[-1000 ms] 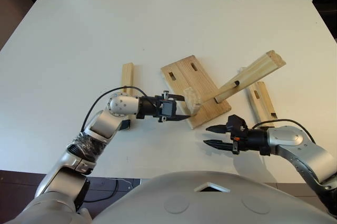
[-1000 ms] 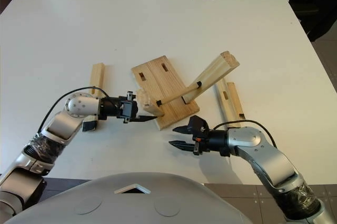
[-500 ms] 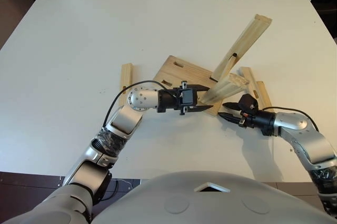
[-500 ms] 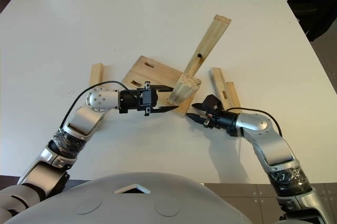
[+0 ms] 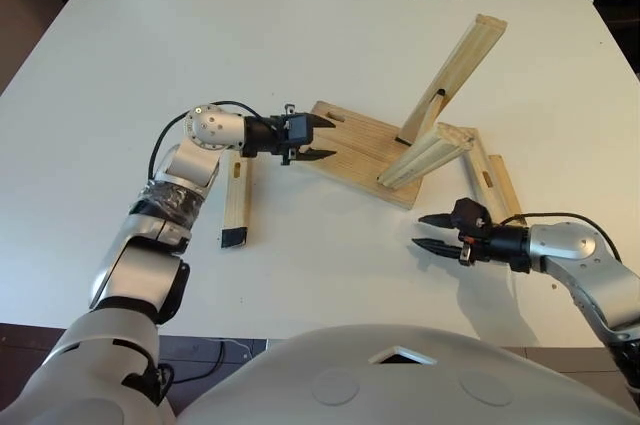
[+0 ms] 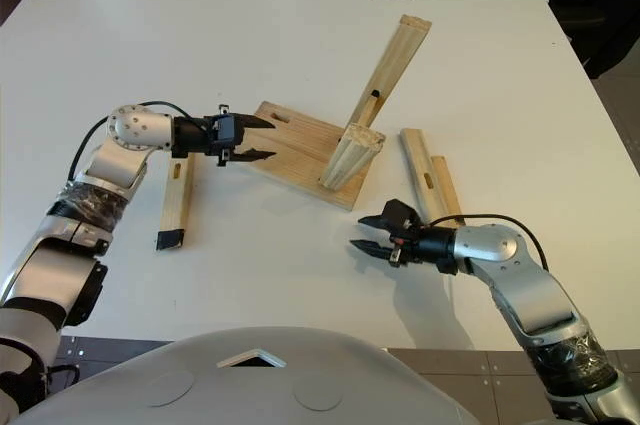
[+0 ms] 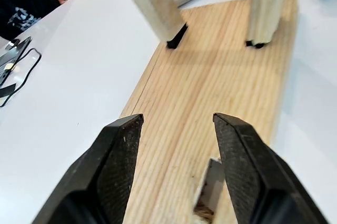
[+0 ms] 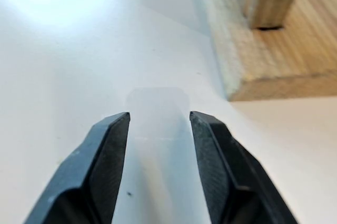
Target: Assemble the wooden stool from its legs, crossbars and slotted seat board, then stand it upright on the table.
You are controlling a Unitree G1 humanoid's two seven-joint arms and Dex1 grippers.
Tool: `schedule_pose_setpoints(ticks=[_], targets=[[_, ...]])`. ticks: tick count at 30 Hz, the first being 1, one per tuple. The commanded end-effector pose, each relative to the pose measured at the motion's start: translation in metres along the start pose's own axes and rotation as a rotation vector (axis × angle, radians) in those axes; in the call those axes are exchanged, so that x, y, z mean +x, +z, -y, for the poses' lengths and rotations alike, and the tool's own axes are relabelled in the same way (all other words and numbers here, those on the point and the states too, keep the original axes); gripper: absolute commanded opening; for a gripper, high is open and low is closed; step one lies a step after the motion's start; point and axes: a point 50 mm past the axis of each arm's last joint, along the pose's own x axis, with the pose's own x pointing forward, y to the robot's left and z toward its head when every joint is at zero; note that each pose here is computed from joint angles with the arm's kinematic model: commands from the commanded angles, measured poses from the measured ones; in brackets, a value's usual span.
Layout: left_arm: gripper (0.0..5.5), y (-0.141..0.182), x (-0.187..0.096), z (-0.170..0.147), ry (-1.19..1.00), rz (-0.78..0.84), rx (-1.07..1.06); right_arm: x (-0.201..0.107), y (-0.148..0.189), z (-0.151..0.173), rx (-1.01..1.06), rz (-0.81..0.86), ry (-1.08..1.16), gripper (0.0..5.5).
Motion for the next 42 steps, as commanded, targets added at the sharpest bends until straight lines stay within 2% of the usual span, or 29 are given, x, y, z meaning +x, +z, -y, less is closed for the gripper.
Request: schedule_pose_setpoints(ticks=[1, 4, 10, 13, 16, 21, 31, 33, 36, 40, 42], targets=[[2.47, -0.002, 0.021, -0.018, 0.146, -0.095, 0.225, 0.016, 0.003, -0.007, -0.004, 0.012, 0.03, 2.11], [2.47, -0.011, 0.03, 0.0, 0.086, -0.116, 0.342, 0.022, 0.004, -0.015, 0.012, 0.031, 0.044, 2.11], [2.47, -0.044, 0.02, 0.031, -0.081, -0.257, 0.452, 0.026, 0.0, -0.011, 0.018, 0.024, -0.006, 2.11], [2.47, -0.054, 0.016, 0.044, -0.137, -0.265, 0.35, 0.029, 0.002, 0.002, 0.006, 0.027, -0.104, 2.11], [2.47, -0.058, 0.015, 0.071, -0.206, -0.189, 0.146, 0.027, 0.003, 0.019, 0.005, 0.026, -0.215, 2.11], [2.47, -0.03, 0.02, 0.103, -0.308, 0.005, -0.117, 0.022, 0.01, 0.047, -0.025, 0.022, -0.359, 2.11], [2.47, 0.03, 0.033, 0.102, -0.309, 0.155, -0.374, 0.023, 0.018, 0.094, -0.077, 0.002, -0.532, 2.11], [2.47, 0.041, 0.028, 0.095, -0.3, 0.178, -0.396, 0.019, 0.018, 0.101, -0.095, -0.011, -0.558, 2.11], [2.47, 0.055, 0.012, 0.047, -0.179, 0.201, -0.316, 0.017, 0.015, 0.096, -0.1, -0.017, -0.538, 2.11], [2.47, 0.039, 0.001, -0.036, 0.131, 0.058, -0.132, 0.031, 0.006, 0.071, -0.101, -0.03, -0.428, 2.11], [2.47, 0.025, 0.003, -0.056, 0.228, -0.046, -0.042, 0.037, 0.004, 0.063, -0.098, -0.03, -0.396, 2.11]])
